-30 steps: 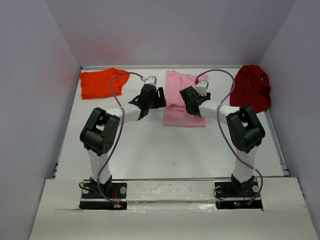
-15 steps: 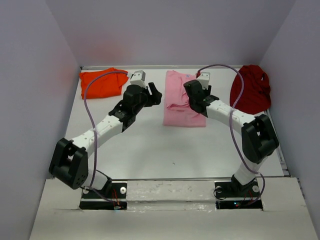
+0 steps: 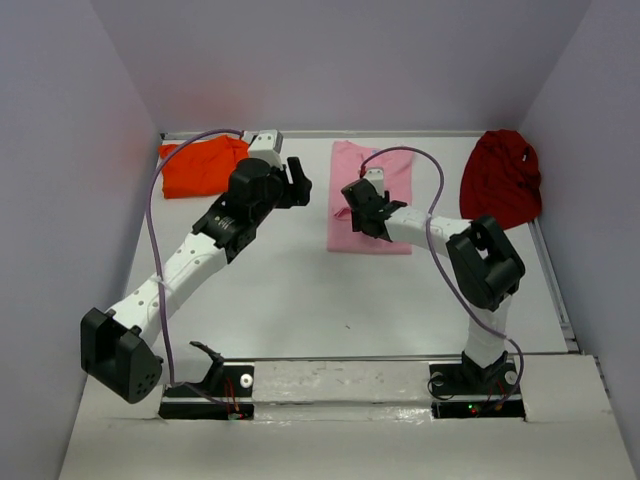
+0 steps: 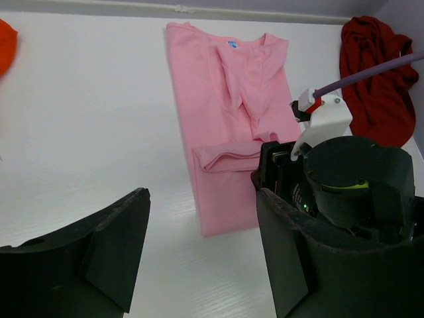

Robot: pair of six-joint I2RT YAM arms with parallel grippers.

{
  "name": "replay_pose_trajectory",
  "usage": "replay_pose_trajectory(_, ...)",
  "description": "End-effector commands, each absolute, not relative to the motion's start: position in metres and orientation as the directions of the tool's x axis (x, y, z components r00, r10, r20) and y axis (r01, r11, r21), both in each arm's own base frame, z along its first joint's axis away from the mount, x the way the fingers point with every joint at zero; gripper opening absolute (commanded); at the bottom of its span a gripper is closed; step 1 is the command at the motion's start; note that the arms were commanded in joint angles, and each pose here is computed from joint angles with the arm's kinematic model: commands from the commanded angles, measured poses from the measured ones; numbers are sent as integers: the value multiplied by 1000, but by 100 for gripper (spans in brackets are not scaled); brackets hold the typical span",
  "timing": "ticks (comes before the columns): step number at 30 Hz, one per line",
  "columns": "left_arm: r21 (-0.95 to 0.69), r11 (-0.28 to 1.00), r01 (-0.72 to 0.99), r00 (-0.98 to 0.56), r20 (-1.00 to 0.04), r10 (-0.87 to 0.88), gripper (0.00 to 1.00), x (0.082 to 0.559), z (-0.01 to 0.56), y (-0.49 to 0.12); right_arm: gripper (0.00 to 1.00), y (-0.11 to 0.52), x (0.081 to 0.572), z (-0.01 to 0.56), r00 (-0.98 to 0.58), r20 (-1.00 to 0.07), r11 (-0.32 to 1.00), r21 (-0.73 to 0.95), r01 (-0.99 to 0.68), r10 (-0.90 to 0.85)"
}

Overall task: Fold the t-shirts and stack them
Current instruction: Fold the tshirt

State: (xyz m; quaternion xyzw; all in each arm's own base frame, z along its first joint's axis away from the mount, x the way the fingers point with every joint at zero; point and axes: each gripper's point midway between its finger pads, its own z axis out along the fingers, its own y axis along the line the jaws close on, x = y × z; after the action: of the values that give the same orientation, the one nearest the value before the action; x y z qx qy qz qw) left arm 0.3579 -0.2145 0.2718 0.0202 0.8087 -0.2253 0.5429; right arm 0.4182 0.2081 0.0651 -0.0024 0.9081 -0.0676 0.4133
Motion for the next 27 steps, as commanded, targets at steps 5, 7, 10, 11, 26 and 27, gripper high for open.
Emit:
replay_pose_trajectory(5, -275, 918, 285, -323, -929, -178, 74, 364, 292, -199, 57, 223, 438, 72, -629, -777, 994, -82, 67, -22)
replay_pose_trajectory(7, -293, 914, 282, -326, -925, -196, 74, 362, 285, -196, 57, 222, 439, 66, -635, -772, 993, -98, 72, -30)
replay_pose_trajectory(10, -303, 908, 290, -325, -923, -204, 74, 361, 282, -193, 57, 221, 441, 61, -637, -770, 990, -120, 78, -43)
replay_pose_trajectory(11, -303, 908, 288, -326, -923, -205, 74, 361, 282, -190, 57, 220, 442, 56, -642, -765, 988, -132, 78, -51)
replay_pose_trajectory(26, -314, 904, 290, -313, -924, -220, 75, 361, 287, -181, 57, 221, 472, 72, -586, -805, 973, -199, 121, -92)
replay_pose_trajectory(27, -315, 904, 288, -313, -924, -222, 75, 362, 287, -180, 57, 217, 476, 72, -585, -806, 971, -201, 129, -89)
